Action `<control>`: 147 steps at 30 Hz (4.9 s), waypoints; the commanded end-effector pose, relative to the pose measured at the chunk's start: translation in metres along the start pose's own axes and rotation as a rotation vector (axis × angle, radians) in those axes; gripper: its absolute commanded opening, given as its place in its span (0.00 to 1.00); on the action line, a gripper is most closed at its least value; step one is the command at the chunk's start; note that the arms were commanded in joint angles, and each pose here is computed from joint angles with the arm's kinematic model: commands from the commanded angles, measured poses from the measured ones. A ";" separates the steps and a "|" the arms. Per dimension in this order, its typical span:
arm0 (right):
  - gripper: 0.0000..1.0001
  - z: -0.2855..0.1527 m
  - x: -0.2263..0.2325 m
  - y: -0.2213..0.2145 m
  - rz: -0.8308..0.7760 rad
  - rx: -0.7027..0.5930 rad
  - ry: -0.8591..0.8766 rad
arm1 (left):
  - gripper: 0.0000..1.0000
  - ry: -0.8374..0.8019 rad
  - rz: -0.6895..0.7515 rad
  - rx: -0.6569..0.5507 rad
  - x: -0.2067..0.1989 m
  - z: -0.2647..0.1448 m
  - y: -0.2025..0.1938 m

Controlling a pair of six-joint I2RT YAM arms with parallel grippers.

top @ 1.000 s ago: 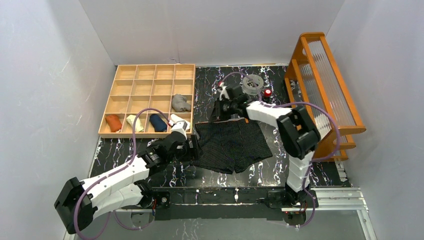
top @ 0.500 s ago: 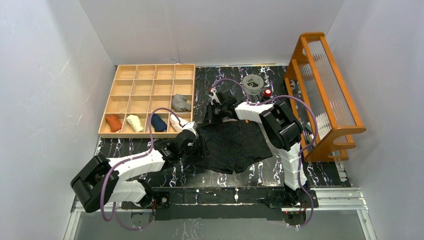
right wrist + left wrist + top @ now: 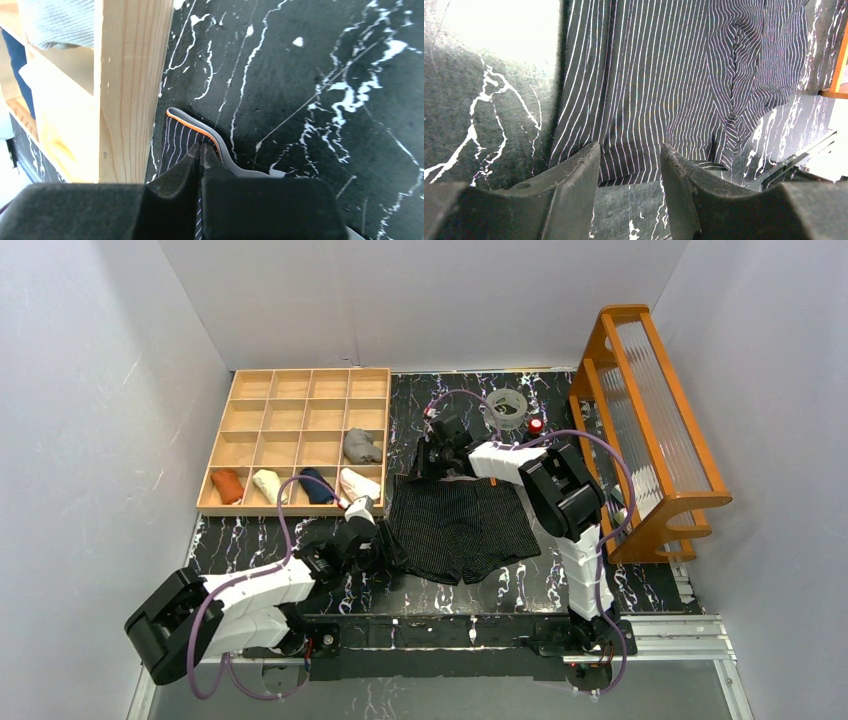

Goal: Roll the underwear
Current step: Flatten out the underwear at the center of the board, then fold the underwear at the center of the board.

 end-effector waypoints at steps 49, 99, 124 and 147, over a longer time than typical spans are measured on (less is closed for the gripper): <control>0.50 -0.070 0.019 0.037 -0.043 -0.119 -0.270 | 0.38 0.205 0.047 0.233 0.037 -0.010 0.040; 0.31 0.040 0.002 -0.034 -0.316 0.015 -0.689 | 0.00 0.183 0.093 0.212 0.045 -0.011 0.035; 0.01 -0.032 0.083 0.050 -0.191 -0.130 -0.305 | 0.00 0.068 0.153 0.111 -0.002 -0.042 0.074; 0.01 -0.156 -0.021 0.061 0.039 -0.166 -0.129 | 0.00 -0.280 0.195 0.222 -0.145 -0.018 0.051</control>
Point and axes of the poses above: each gripper's point midway between its finger pads, its own z axis out along the fingers, its own x axis along the line the jaws close on, y = z × x, the point moved 4 cm from there along -z, back along the fingers, and after that the axes turned 3 degrees about -z, right-handed, at the moved point
